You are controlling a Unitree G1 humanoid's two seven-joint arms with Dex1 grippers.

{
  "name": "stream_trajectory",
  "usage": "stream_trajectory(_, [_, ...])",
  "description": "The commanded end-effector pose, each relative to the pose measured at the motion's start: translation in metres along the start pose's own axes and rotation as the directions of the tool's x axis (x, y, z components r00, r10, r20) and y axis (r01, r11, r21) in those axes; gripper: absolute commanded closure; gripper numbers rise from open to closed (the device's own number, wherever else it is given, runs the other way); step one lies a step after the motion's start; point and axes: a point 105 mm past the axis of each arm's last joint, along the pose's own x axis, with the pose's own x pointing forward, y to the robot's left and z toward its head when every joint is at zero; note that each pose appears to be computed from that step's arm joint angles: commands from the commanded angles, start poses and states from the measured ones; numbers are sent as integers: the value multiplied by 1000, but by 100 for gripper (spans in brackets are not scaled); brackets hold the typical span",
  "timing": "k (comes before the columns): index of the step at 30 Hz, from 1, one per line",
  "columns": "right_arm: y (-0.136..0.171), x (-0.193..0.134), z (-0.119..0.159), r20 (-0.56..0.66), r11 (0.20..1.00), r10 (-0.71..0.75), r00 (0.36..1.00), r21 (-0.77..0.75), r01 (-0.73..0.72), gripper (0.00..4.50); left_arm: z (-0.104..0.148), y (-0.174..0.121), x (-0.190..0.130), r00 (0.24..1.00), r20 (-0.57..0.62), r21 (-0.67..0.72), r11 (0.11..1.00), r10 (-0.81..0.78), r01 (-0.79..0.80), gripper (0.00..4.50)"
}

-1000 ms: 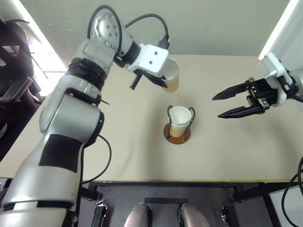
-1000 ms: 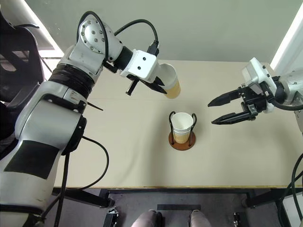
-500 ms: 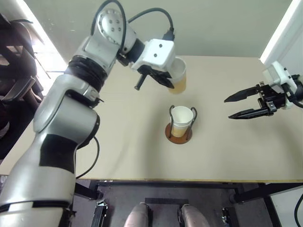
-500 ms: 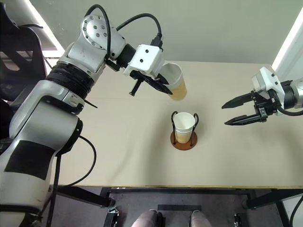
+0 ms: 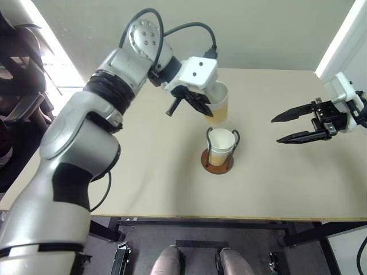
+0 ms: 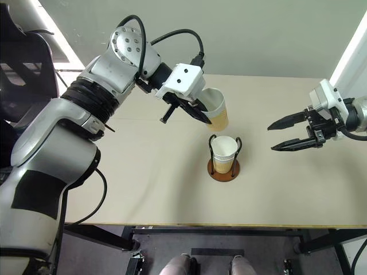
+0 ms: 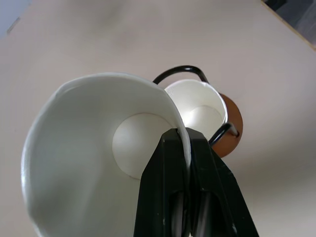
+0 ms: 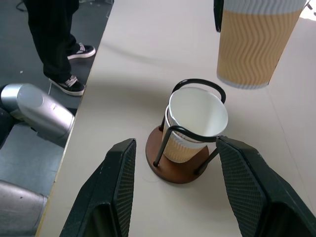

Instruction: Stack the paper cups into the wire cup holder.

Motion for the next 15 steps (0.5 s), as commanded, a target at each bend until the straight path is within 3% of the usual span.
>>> stream_trajectory(1, [0, -8, 10, 5, 999, -12, 1000, -31, 12, 189, 14, 2, 1, 999, 19, 46, 998, -33, 33, 448])
stream_trajectory(15, [6, -18, 5, -21, 1000, -26, 999, -6, 26, 189, 18, 2, 22, 996, 18, 88, 993, -86, 84, 448])
